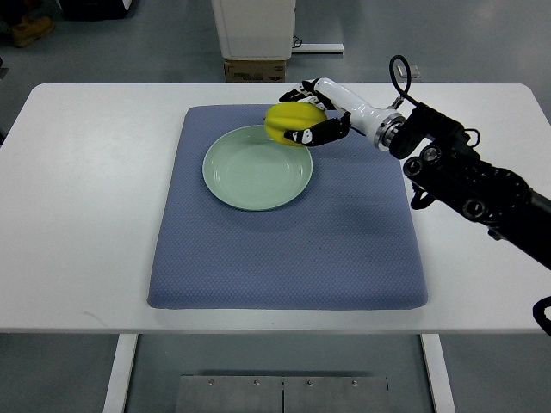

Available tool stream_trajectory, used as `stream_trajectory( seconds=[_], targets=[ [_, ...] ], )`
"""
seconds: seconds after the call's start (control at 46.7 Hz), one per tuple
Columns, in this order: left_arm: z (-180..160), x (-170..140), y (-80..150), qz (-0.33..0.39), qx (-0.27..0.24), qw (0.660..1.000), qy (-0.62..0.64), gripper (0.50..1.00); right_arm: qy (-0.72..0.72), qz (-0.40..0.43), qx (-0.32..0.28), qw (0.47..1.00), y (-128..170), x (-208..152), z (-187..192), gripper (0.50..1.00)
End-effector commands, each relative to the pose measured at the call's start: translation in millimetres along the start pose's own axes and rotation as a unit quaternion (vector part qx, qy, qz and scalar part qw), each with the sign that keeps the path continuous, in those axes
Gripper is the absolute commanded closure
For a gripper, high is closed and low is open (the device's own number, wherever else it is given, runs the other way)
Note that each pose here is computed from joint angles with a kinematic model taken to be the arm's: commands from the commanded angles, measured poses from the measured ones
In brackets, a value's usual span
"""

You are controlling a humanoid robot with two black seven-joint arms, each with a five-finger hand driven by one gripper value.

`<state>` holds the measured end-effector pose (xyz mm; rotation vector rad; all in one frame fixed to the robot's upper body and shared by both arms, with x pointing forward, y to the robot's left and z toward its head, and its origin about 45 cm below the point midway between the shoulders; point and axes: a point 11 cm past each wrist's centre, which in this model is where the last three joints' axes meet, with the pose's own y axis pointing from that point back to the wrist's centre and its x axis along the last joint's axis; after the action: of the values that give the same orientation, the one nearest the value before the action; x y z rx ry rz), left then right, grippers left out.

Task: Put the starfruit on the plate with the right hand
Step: 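Lift the starfruit with the right hand and carry it over the plate, then lower the starfruit onto the plate and open the right hand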

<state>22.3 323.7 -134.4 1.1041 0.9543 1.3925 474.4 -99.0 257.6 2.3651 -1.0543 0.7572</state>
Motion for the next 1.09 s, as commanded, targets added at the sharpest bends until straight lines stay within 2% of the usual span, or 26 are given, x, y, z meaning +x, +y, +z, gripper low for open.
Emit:
stream_trajectory(
  seconds=[0.0, 0.15, 0.493, 1.071],
  targets=[
    [0, 0, 0, 0.000, 0.000, 1.000, 0.000, 0.500, -0.003, -0.007, 0.007, 1.000, -7, -9, -9, 1.000],
    [0, 0, 0, 0.000, 0.000, 1.000, 0.000, 0.500, -0.002, -0.027, 0.013, 1.000, -18, -31, -22, 1.000],
    [0, 0, 0, 0.000, 0.000, 1.000, 0.000, 0.500, 0.033, -0.004, -0.020, 0.999, -19, -18, -7, 1.000],
    [0, 0, 0, 0.000, 0.000, 1.000, 0.000, 0.500, 0.064, -0.051, -0.009, 0.997, -17, -49, -11, 1.000]
  ],
)
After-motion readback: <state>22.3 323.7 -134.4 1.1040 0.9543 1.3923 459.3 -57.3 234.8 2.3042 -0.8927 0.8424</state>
